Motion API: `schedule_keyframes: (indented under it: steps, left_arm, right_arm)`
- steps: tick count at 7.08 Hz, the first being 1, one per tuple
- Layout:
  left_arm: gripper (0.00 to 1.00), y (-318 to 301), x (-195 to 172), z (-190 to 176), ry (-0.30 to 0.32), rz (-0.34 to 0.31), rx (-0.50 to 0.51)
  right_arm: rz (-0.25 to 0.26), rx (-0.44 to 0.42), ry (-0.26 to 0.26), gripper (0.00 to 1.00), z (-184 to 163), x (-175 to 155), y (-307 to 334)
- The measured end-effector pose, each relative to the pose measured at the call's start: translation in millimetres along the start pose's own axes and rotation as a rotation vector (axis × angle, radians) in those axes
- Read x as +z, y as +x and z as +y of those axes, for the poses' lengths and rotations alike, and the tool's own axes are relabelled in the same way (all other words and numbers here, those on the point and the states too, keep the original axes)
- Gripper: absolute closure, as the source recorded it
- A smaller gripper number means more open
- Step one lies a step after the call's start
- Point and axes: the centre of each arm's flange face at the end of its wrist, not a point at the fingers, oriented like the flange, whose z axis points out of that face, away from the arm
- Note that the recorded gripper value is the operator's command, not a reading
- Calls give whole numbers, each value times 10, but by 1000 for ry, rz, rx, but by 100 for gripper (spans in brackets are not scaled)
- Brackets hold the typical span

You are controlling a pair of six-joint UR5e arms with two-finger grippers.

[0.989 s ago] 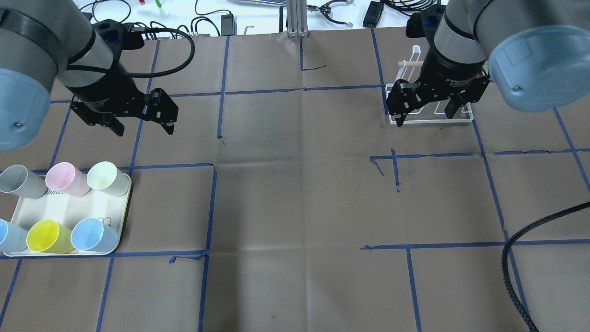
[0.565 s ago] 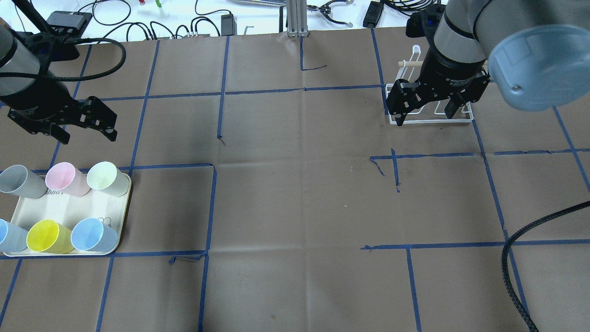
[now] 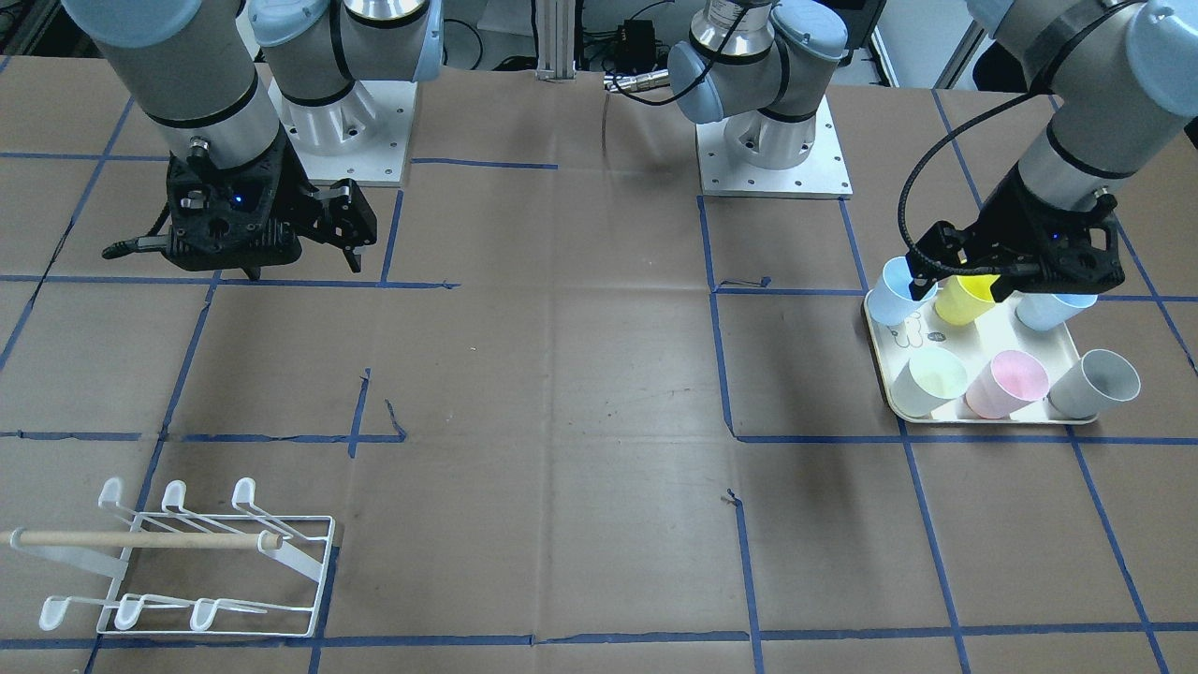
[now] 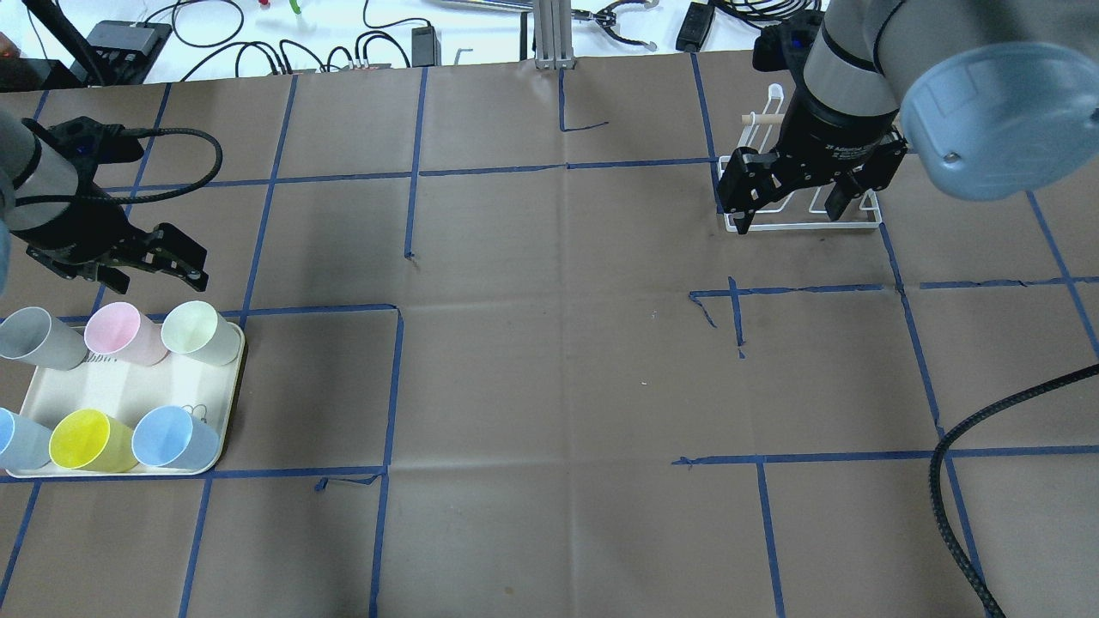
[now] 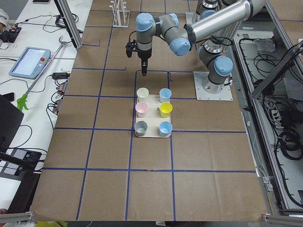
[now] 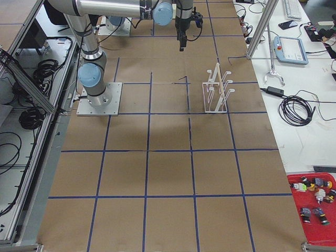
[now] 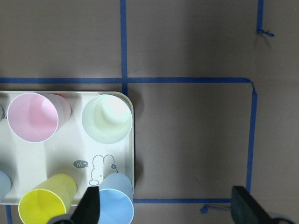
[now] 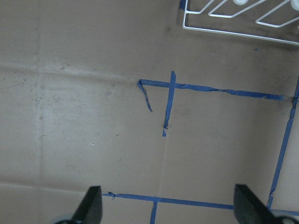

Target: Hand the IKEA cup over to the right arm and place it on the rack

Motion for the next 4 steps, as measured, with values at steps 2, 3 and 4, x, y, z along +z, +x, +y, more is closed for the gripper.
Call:
schedule_keyframes:
  steps: [2, 3, 4]
  left_arm:
    - [1, -37, 546, -33, -7, -2, 0]
    - [1, -86, 780, -72, -20, 3, -5]
    - [1, -148, 995, -110, -42, 12, -13]
  right_arm:
    - [1, 1, -2, 0, -10, 12, 12]
    - [2, 2, -6, 0, -22, 27, 17]
    - [2, 3, -8, 0, -28, 37, 20]
